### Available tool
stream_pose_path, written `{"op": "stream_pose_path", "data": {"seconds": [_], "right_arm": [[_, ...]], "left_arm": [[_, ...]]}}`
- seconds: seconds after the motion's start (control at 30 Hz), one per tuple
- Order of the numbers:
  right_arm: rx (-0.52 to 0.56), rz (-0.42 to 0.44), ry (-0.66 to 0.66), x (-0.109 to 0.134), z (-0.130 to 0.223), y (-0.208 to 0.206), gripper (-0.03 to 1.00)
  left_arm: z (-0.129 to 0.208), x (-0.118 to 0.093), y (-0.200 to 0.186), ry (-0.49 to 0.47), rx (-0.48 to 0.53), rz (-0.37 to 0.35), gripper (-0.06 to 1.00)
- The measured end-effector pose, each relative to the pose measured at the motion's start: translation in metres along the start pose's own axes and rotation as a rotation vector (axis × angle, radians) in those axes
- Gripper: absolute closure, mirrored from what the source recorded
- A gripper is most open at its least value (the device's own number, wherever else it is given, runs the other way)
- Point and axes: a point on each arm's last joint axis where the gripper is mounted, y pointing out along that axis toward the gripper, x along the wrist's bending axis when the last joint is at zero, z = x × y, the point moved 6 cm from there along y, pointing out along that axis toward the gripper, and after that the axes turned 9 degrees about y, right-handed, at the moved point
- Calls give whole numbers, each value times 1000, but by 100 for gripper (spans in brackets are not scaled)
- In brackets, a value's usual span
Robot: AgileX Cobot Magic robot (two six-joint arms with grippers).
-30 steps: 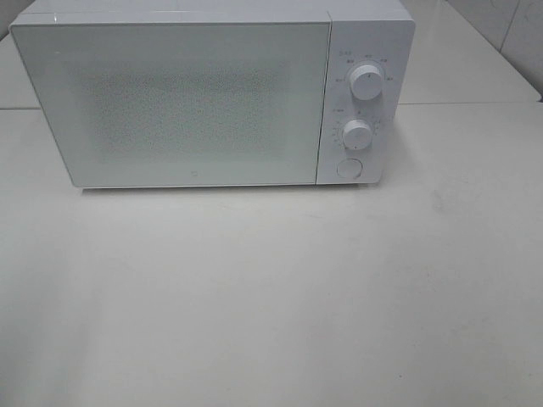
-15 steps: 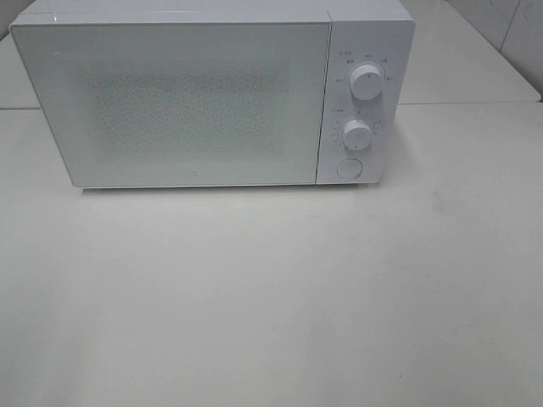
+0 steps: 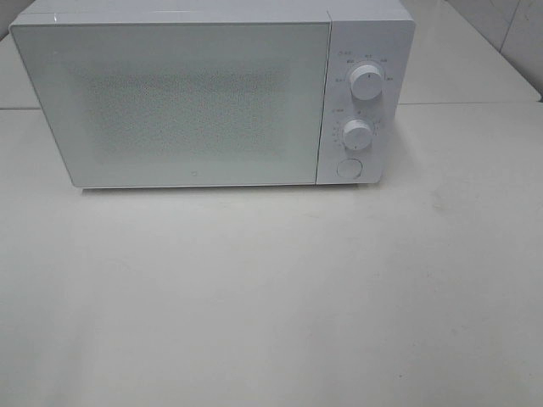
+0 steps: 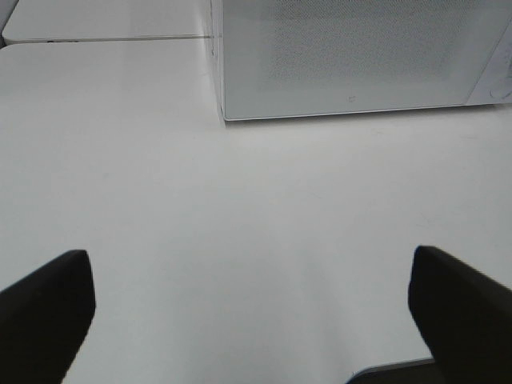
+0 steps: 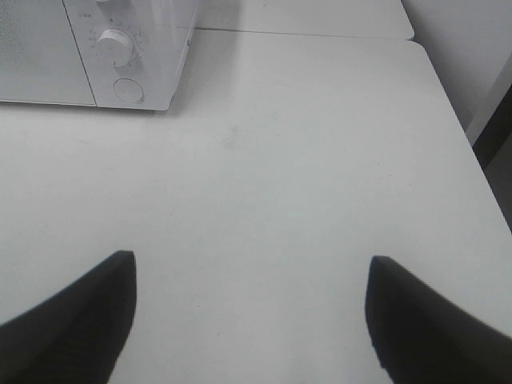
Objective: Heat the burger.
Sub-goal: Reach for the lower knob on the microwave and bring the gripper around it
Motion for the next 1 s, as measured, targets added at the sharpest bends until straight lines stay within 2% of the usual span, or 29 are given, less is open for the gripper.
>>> {"op": "stream_pose_path", "data": {"seconds": [0.3,0.37,1.0], "right_arm": [[0,0,0,0,0,0,21],[0,0,0,0,0,0,21],[-2,0,0,0,0,0,21]], "left_arm": [[0,1,0,-7,2,-19,-4],[0,3,1,-26,7,-56,-4],[0,3,1,-28,7,-60,-4]]}}
